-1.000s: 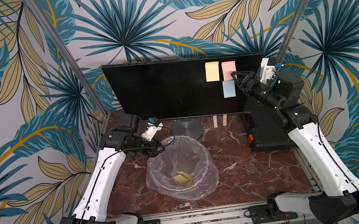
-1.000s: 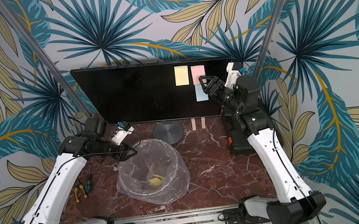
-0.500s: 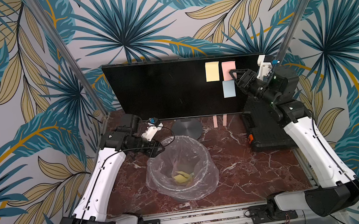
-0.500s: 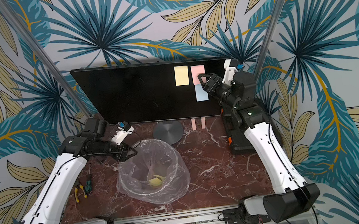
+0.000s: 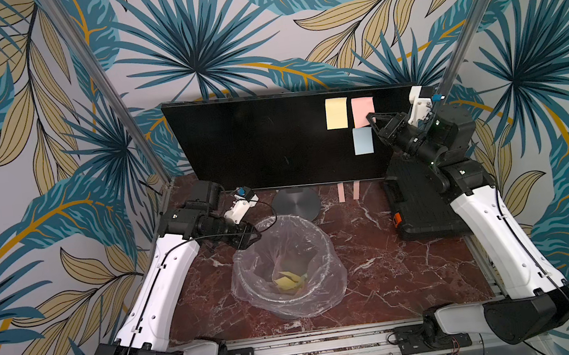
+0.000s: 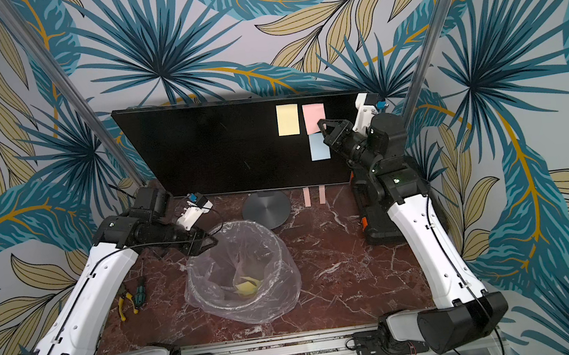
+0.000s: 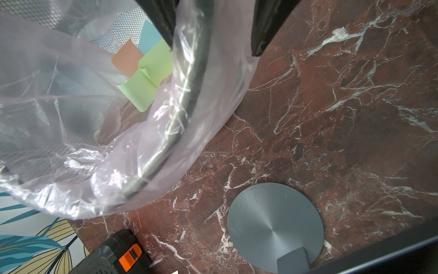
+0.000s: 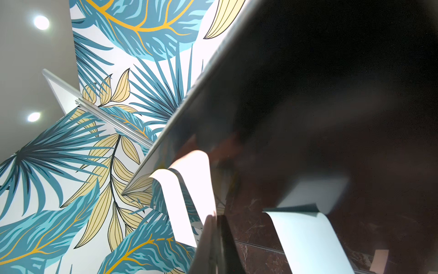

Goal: Remove the sticky note from the monitor
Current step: Tear off the sticky note from the monitor, then place the sticky note in the trash bin, then tear off the sticky note from the monitor.

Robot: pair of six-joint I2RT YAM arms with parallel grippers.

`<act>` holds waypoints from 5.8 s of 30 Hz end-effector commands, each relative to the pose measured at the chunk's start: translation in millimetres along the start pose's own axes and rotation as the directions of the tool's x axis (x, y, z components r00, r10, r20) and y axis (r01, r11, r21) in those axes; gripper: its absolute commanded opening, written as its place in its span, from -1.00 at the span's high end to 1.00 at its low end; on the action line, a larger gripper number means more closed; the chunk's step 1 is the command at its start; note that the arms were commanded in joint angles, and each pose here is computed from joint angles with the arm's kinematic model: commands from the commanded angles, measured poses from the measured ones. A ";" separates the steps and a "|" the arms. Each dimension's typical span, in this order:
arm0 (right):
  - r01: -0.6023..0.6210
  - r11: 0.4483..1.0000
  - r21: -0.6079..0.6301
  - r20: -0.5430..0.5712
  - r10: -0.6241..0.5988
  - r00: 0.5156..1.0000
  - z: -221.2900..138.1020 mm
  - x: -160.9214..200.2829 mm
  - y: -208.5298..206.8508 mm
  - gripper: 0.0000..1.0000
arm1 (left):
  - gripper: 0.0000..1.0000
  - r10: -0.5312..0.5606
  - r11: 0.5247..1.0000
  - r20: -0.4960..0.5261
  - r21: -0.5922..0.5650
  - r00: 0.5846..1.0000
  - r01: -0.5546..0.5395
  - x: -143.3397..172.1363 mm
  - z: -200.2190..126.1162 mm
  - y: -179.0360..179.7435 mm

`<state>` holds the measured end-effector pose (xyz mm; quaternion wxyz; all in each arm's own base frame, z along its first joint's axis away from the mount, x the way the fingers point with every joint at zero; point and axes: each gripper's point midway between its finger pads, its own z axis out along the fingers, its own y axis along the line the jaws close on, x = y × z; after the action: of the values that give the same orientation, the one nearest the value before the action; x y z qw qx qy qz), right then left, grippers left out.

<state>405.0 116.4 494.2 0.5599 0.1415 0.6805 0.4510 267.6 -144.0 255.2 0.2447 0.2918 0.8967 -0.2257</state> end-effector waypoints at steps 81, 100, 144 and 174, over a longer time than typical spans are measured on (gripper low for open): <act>0.497 0.791 -0.357 -0.489 -0.611 0.623 -73.0 244.8 66.8 -0.15 | 0.03 0.000 1.000 -0.007 -0.010 1.000 0.000 3.5 4.7 2.8; 0.280 0.960 0.011 -0.200 -0.272 0.941 -66.8 107.4 23.8 -0.22 | 0.03 0.002 1.000 -0.010 -0.006 1.000 -0.002 2.7 5.4 2.9; 0.110 0.991 -0.079 -0.093 -0.117 0.989 30.3 41.9 42.4 -0.23 | 0.02 0.006 1.000 -0.007 -0.011 1.000 -0.006 2.9 3.8 2.6; 0.091 0.991 -0.101 -0.086 -0.100 0.991 28.0 43.2 43.7 0.94 | 0.02 0.004 1.000 -0.008 -0.009 1.000 -0.004 3.7 3.8 2.4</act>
<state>410.2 187.6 489.4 0.5398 0.0662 0.7036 0.4574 268.4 -142.4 251.7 0.2430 0.2908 0.8988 -0.2202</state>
